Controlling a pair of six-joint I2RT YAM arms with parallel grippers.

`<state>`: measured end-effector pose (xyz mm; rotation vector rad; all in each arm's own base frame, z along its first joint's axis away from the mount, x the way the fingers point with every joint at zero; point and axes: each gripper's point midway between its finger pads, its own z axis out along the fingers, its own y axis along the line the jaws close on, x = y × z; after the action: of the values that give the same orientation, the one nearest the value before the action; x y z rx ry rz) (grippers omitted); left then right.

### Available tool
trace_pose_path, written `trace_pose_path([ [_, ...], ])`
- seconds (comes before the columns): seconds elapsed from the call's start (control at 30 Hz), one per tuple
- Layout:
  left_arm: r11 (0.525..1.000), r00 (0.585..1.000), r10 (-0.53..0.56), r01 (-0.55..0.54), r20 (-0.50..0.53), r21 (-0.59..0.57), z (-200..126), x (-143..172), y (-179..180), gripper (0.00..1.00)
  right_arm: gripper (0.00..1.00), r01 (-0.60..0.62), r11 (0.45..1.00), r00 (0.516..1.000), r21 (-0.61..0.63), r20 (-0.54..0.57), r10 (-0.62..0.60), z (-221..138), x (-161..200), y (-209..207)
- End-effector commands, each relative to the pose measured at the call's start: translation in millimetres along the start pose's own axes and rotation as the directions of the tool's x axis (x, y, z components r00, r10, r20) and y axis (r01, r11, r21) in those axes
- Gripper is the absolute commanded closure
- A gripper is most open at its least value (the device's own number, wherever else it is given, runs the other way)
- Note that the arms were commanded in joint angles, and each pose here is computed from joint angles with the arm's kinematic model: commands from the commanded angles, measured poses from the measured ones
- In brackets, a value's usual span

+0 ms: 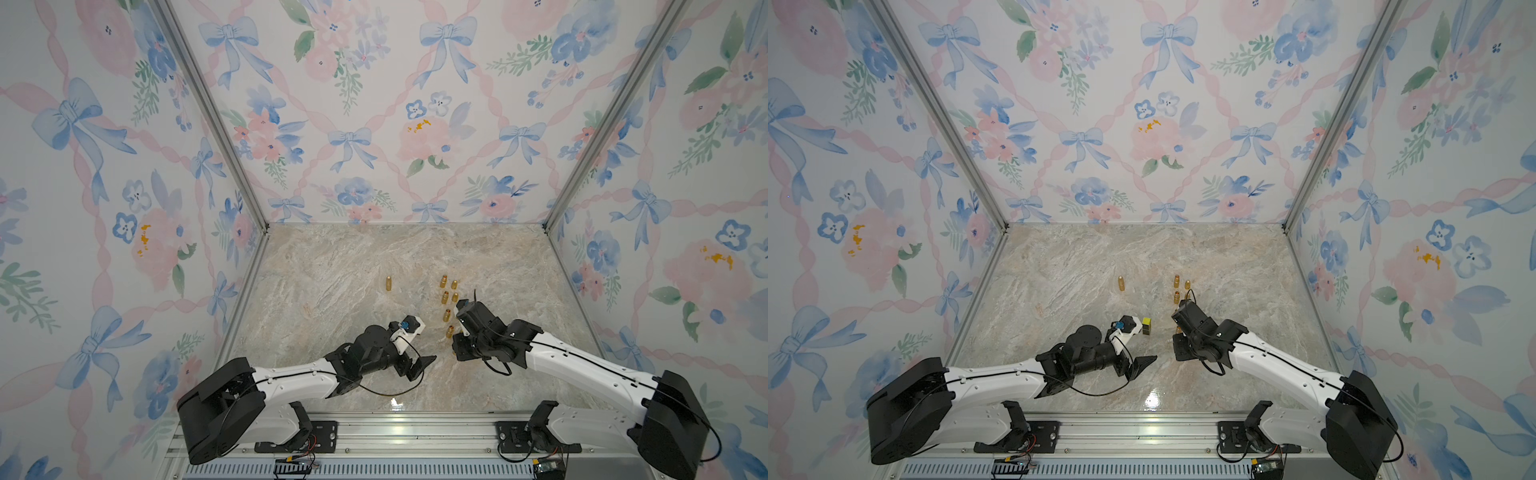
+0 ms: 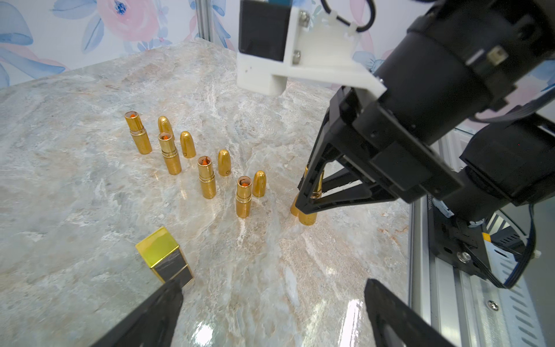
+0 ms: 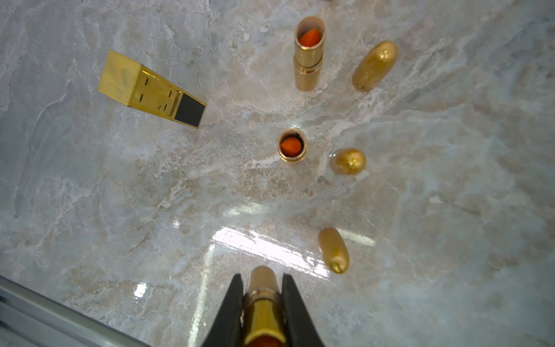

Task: Open the lipstick cap
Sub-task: Place the lipstick at the center of the board.

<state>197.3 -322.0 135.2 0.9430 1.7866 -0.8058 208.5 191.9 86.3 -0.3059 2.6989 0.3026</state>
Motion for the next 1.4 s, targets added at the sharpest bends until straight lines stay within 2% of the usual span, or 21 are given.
trace_pose_path([
  [0.0, 1.0, 1.0, -0.01, 0.01, -0.01, -0.02, -1, 5, 2, 0.02, 0.83, 0.039, 0.998, 0.998, 0.04, 0.05, -0.041, 12, -5, -2],
  [0.43, 0.999, 0.999, -0.015, 0.014, -0.037, -0.047, 6, 13, 7, 0.02, 0.83, 0.072, 0.995, 0.994, 0.065, 0.078, -0.077, 41, 2, -4],
  [0.93, 0.998, 0.999, -0.01, 0.009, -0.032, -0.055, 4, 11, 9, 0.02, 0.82, 0.11, 0.986, 0.991, 0.127, 0.057, -0.118, 49, 14, -13],
  [1.13, 0.998, 1.0, -0.006, 0.005, -0.026, -0.064, 3, 9, 10, 0.02, 0.76, 0.114, 0.986, 0.99, 0.121, 0.064, -0.122, 47, 14, -11],
  [1.27, 0.997, 1.0, -0.005, 0.003, -0.025, -0.071, 2, 9, 11, 0.02, 0.68, 0.116, 0.986, 0.99, 0.119, 0.068, -0.125, 44, 10, -9],
  [1.37, 0.998, 1.0, -0.005, 0.004, -0.016, -0.07, 1, 6, 11, 0.02, 0.67, 0.122, 0.986, 0.988, 0.118, 0.078, -0.131, 40, 6, -7],
])
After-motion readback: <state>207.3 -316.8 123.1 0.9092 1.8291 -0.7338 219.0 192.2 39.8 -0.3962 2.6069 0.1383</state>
